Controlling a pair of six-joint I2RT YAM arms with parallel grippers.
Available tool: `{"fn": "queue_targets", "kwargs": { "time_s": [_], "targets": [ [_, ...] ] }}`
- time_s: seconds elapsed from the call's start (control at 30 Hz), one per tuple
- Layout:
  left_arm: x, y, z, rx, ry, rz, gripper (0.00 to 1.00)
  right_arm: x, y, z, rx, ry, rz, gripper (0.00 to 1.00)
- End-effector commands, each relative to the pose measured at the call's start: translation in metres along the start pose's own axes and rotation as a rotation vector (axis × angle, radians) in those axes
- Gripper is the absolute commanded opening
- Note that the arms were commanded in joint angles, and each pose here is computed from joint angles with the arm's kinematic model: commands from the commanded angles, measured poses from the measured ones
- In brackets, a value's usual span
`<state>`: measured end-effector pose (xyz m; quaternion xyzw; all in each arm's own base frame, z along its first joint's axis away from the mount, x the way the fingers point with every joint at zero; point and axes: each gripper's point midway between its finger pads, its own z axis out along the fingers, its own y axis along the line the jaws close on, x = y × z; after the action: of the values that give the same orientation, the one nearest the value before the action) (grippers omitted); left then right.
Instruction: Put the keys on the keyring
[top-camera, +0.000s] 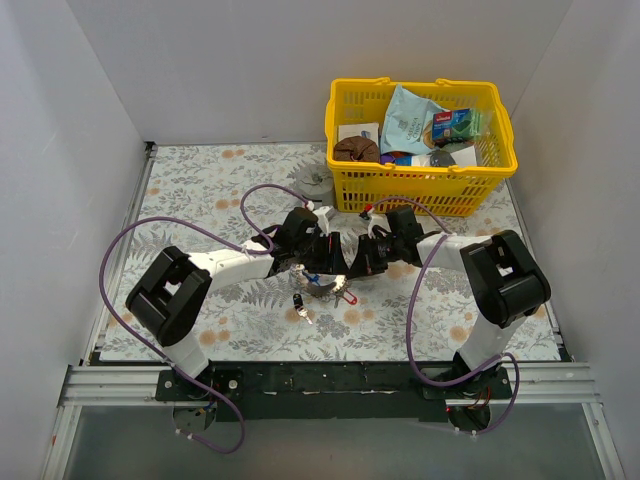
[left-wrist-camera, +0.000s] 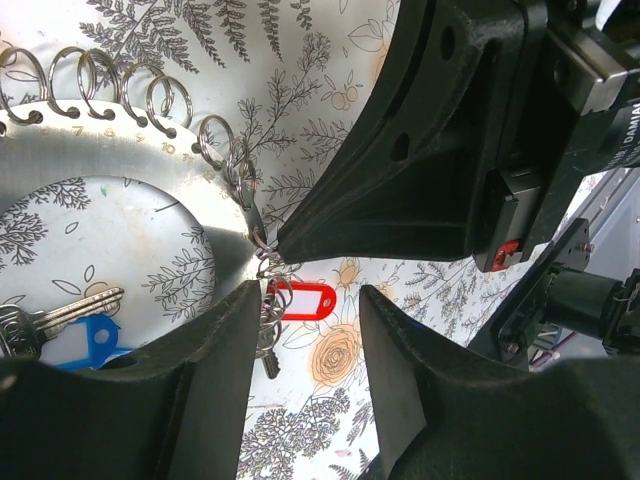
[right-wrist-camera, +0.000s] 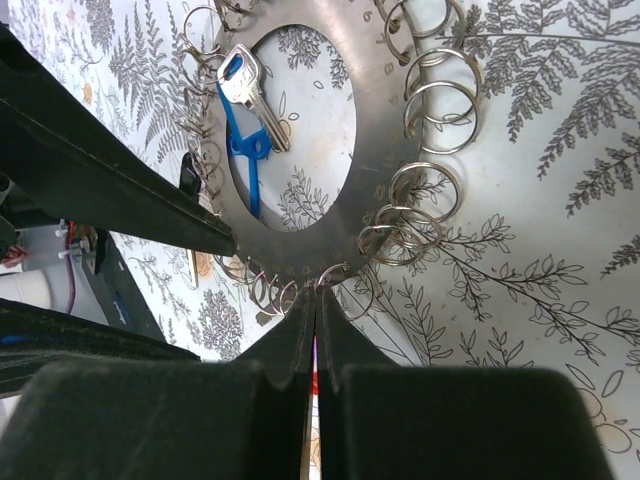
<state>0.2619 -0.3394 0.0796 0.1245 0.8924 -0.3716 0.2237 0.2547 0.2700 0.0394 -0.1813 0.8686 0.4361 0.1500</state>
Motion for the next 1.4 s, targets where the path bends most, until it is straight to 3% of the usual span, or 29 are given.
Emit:
{"fn": "queue_targets", "kwargs": {
  "time_s": [0.0, 0.73, 1.37],
  "targets": [
    [-0.003, -0.006, -0.003, 0.035, -0.012, 0.035, 0.43, -0.02, 0.024, -0.007, -0.065, -0.029, -0.057, 0.01],
    [0.002, -0.028, -0.015, 0.179, -0.034, 0.09, 0.4, -0.025, 0.052, -0.022, -0.156, -0.021, -0.132, 0.01],
    [-0.009, -0.016, -0.03, 0.103, -0.12, 0.125, 0.4, 0.004, 0.034, -0.018, -0.132, 0.005, -0.131, 0.01]
  ]
}}
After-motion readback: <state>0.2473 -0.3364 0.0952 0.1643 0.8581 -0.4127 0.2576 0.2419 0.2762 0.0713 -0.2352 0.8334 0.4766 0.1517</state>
